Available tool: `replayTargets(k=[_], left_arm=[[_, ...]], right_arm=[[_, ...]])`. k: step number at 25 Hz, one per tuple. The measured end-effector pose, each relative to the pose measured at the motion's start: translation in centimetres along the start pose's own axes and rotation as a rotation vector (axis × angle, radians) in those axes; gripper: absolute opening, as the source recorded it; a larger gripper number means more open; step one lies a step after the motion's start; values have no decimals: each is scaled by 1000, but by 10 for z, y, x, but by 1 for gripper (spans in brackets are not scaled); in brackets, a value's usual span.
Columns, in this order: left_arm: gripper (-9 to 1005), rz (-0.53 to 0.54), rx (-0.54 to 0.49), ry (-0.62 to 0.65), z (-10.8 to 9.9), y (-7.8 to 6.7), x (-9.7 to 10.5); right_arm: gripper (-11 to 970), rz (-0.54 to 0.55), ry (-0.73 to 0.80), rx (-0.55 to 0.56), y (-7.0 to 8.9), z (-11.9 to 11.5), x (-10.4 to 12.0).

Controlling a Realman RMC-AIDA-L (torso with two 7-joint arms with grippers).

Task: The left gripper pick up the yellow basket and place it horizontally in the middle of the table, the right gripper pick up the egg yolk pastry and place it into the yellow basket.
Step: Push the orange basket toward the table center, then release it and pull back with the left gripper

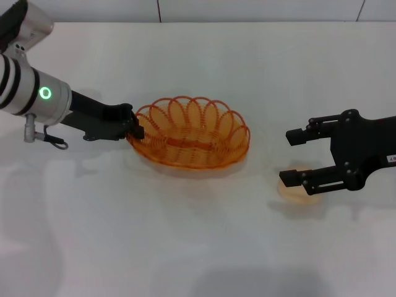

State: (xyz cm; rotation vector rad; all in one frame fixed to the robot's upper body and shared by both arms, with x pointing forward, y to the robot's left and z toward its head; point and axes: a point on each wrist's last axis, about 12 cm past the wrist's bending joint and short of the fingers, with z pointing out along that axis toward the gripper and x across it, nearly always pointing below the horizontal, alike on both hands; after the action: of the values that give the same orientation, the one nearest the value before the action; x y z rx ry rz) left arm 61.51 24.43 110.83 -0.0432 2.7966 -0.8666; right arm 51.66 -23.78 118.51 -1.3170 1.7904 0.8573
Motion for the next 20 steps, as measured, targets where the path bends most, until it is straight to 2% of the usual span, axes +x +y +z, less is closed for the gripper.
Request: replayTargets(k=[20], left_arm=[[169, 18, -8, 10, 5, -3, 2]], right_arm=[[723, 1, 0, 0, 0, 0, 0]])
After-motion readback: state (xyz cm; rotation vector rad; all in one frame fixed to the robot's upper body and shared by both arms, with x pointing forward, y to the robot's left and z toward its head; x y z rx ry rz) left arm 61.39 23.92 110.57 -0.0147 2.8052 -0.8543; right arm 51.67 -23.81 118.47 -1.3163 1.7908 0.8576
